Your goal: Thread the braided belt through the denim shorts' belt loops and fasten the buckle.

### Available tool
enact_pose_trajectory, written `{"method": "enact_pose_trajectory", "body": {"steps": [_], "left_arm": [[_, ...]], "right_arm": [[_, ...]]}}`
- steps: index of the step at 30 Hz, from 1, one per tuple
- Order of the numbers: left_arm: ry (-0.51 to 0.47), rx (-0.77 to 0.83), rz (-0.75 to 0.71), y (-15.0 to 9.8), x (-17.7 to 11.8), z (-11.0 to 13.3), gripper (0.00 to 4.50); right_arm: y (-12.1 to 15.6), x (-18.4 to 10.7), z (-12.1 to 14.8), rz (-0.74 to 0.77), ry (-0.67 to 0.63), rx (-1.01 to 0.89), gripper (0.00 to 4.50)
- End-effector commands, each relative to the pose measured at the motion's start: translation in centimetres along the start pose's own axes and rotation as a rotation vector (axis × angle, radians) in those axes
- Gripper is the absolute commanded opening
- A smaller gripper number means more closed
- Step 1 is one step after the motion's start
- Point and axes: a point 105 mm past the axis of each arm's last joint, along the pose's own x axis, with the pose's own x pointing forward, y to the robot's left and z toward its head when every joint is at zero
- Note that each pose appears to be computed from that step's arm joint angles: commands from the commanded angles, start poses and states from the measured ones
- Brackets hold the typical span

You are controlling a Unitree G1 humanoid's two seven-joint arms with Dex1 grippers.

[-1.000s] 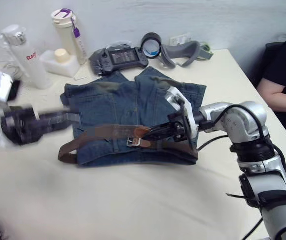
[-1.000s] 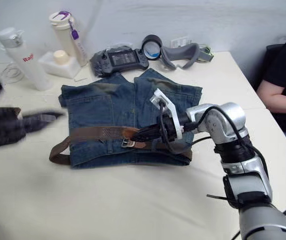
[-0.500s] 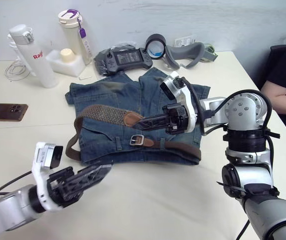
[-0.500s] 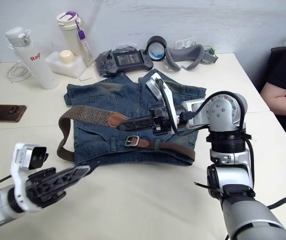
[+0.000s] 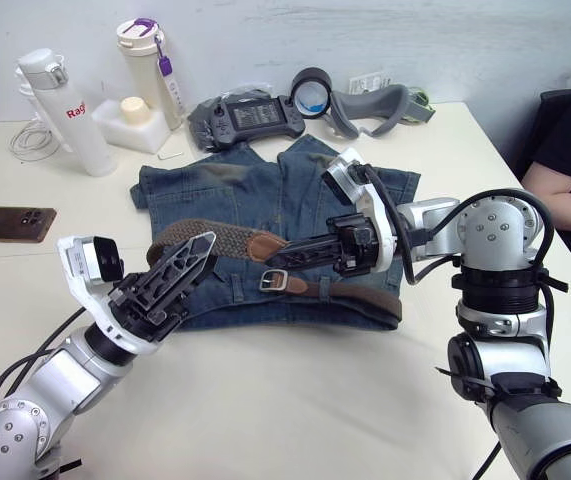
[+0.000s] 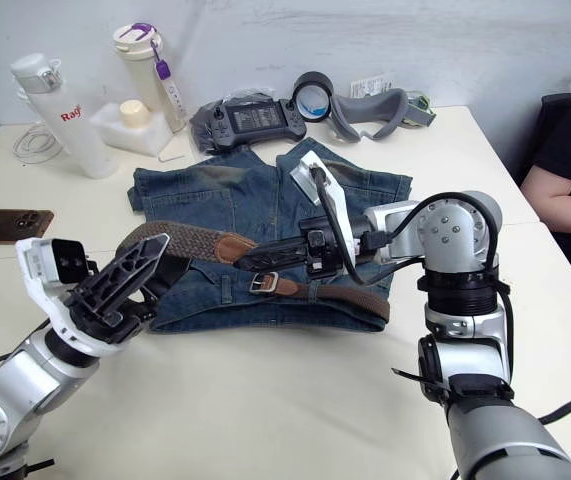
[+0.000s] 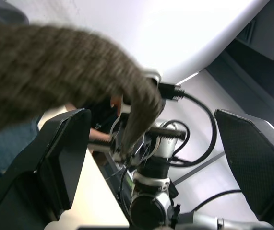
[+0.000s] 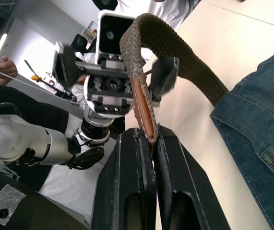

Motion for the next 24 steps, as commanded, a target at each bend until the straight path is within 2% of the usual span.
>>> {"method": "enact_pose_trajectory", "body": {"steps": [1, 3, 8, 10, 13, 17, 18, 20, 24], "left_arm": [[-0.051, -0.003, 0.012, 0.2, 0.2, 1.0, 3.66], [-0.041, -0.007, 0.014, 0.4, 0.3, 1.0, 2.94], [0.007, -0.011, 0.003, 0.5, 0.0, 0.8, 0.62], [0.030, -0.014, 0.018, 0.9, -0.3, 0.8, 0.04], [0.077, -0.010, 0.059, 1.7, -1.2, 1.3, 0.04], [0.074, -0.013, 0.123, 2.8, -2.3, 2.7, 0.04], [0.064, -0.012, 0.146, 3.1, -2.6, 3.1, 0.00], [0.018, -0.018, 0.198, 3.9, -3.4, 4.3, 0.00], [-0.086, -0.069, 0.366, 6.4, -5.1, 5.5, 0.00]], "right_arm": [[0.9, -0.1, 0.2, 0.016, 0.006, -0.061, 0.00], [0.7, -0.2, -0.1, 0.000, 0.017, -0.074, 0.00], [0.4, -0.4, -0.2, -0.023, 0.008, -0.090, 0.00], [0.3, -0.5, -0.1, -0.030, -0.001, -0.091, 0.00], [-0.1, -0.8, 0.1, -0.050, -0.009, -0.093, 0.00], [-0.1, -1.3, 0.4, -0.039, -0.034, -0.057, 0.00], [0.2, -1.5, 0.2, -0.024, -0.021, -0.066, 0.81], [0.7, -1.8, 0.0, -0.011, -0.003, -0.092, 1.50], [0.4, -3.0, -0.7, -0.080, 0.063, -0.186, 3.47]]}}
